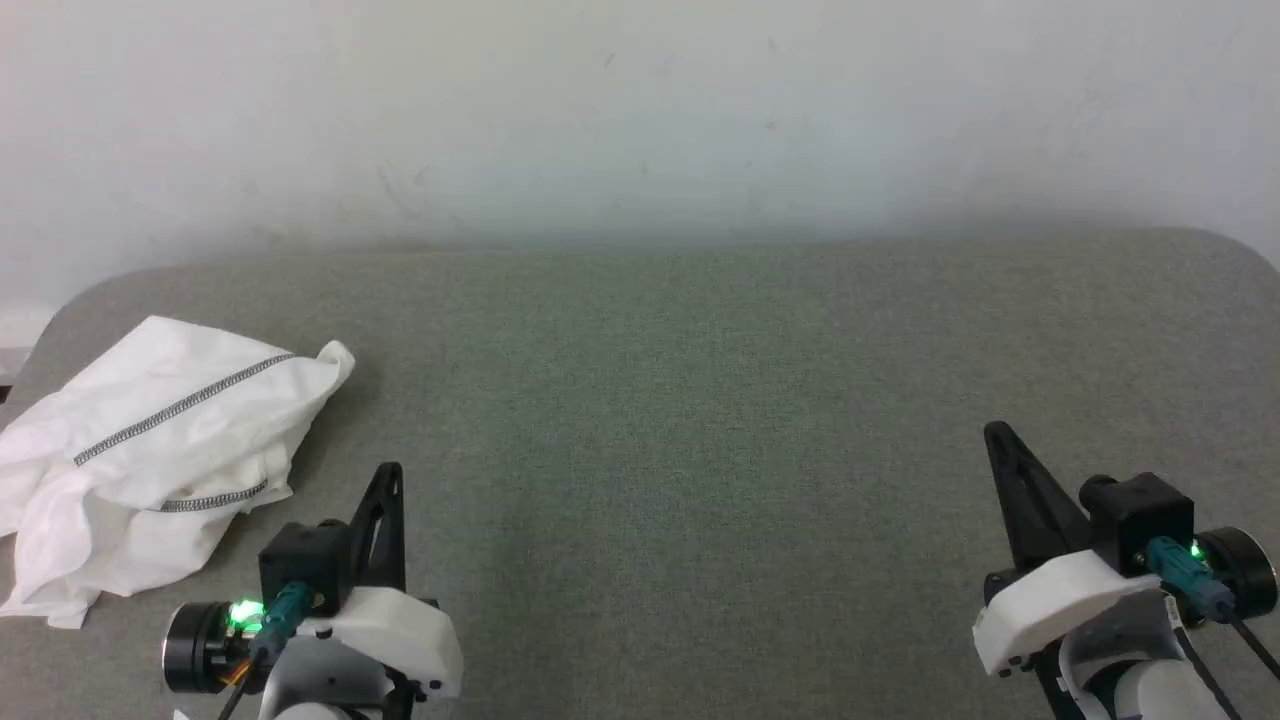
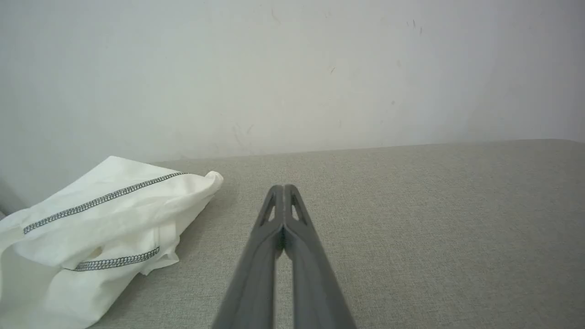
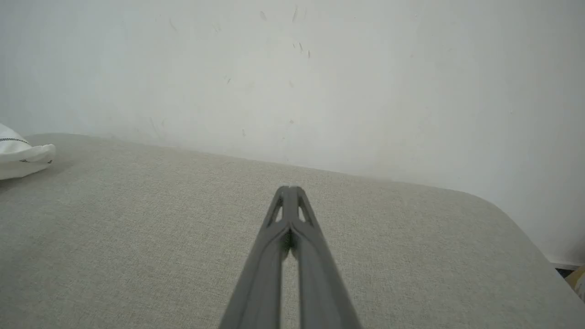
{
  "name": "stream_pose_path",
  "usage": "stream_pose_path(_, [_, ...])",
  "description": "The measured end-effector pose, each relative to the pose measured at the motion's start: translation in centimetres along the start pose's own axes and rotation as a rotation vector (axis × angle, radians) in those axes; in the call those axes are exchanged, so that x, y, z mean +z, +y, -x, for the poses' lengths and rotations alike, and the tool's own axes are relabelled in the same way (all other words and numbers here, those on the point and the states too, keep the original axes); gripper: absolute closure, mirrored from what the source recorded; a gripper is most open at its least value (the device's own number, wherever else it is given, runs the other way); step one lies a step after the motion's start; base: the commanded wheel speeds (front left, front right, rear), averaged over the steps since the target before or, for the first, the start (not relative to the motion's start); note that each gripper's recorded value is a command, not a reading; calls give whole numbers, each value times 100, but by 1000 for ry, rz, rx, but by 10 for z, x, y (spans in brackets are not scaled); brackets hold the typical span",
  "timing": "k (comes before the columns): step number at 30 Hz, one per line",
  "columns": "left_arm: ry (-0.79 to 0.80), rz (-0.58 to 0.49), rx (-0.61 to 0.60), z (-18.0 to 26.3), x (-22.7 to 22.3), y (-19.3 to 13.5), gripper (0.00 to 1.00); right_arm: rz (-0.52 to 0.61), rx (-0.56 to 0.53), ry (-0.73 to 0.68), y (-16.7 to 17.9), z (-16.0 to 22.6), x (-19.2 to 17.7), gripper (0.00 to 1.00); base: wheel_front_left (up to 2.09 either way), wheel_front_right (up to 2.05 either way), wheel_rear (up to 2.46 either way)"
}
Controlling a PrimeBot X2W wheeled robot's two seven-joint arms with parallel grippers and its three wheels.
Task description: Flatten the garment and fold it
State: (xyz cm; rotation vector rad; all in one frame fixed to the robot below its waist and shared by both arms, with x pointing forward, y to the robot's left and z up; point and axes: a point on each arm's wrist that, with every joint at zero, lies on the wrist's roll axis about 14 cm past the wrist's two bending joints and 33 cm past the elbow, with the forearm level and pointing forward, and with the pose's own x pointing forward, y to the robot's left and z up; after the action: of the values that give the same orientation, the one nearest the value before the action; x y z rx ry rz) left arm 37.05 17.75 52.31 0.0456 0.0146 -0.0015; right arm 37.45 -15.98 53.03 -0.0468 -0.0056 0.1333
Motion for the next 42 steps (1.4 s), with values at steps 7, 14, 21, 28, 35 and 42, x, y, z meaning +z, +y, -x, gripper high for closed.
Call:
stream_pose_path(7, [0,0,0,0,0,0,100,0,0,0,0,0,0,100,0,0,0])
stream_pose_path(14, [0,0,0,0,0,0,100,0,0,0,0,0,0,100,0,0,0])
stream_pose_path(21, [0,0,0,0,0,0,100,0,0,0,0,0,0,100,0,0,0])
stream_pose_path(28, [0,0,0,0,0,0,100,0,0,0,0,0,0,100,0,0,0])
stream_pose_path(35, [1,0,-2,0,0,-1,0,0,0,1,0,0,0,0,0,0,0])
stream_pose_path(42, [1,1,-5,0,-2,-2,0,-1,-1,4,-1,0,-2,0,0,0,0])
